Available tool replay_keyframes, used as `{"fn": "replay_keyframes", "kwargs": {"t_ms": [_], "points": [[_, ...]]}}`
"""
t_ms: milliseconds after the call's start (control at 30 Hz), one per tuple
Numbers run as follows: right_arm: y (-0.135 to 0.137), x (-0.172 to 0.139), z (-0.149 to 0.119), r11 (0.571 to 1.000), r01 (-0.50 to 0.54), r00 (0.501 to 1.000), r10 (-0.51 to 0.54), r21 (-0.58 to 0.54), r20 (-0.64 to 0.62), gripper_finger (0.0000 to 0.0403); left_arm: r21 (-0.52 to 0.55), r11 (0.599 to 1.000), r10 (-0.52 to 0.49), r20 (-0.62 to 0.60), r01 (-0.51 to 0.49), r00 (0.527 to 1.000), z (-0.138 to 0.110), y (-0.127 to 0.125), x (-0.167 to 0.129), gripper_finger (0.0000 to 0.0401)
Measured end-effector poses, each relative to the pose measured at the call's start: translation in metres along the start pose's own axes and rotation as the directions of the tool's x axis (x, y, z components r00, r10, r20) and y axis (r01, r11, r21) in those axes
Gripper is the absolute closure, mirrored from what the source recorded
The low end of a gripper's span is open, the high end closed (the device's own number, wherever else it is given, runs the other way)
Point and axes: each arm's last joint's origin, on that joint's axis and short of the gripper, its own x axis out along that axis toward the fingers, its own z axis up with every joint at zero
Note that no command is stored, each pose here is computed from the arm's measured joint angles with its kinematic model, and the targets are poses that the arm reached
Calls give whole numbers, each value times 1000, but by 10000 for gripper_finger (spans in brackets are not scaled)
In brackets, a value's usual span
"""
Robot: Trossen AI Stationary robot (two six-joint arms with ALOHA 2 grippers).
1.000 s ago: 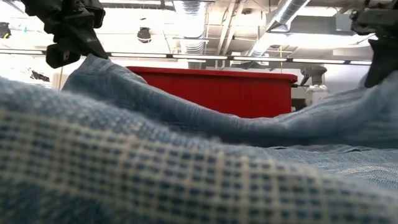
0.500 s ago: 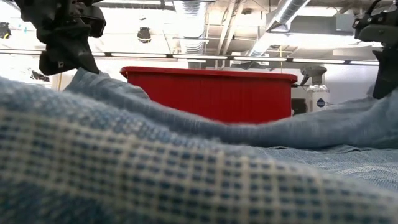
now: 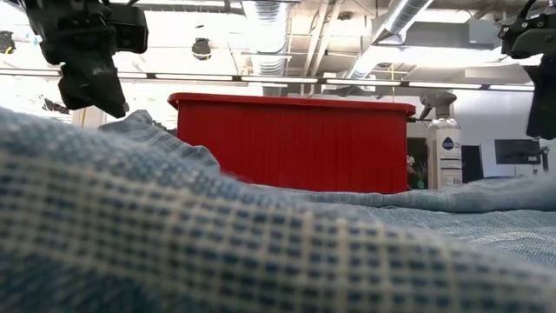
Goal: Fold Laundry from Bin
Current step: Fold the blue polo shirt
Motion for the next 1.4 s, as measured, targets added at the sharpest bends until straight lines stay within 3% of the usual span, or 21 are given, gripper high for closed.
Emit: {"fn": "replay_keyframes", "kwargs": {"t_ms": [133,233,433,500,633,900,1200,1400], "points": [[4,-8,2,995,-70,986,81,-74,145,154,-20,999,-29,-27,28,999,0,0,-1,235],[6,-17,11,975,-99,976,135,-201,173,155,-11,991,-134,50,135,990,8,-5,-10,213],[3,-16,27,895,-233,970,244,-381,-20,158,77,948,-318,273,309,908,29,-7,-42,202],[-1,-12,33,859,-275,961,255,-431,-105,158,92,938,-347,284,335,894,36,-1,-46,202],[-15,-8,46,798,-356,934,281,-486,-223,158,63,911,-411,199,407,890,49,14,-40,202],[-29,-5,66,731,-412,911,321,-544,-258,158,100,899,-435,99,426,895,78,42,-5,202],[-21,12,76,606,-503,861,292,-617,-416,159,243,880,-403,-76,409,912,133,34,35,202],[-26,33,77,584,-514,853,269,-628,-448,159,271,861,-387,-203,432,899,149,30,59,202]]}}
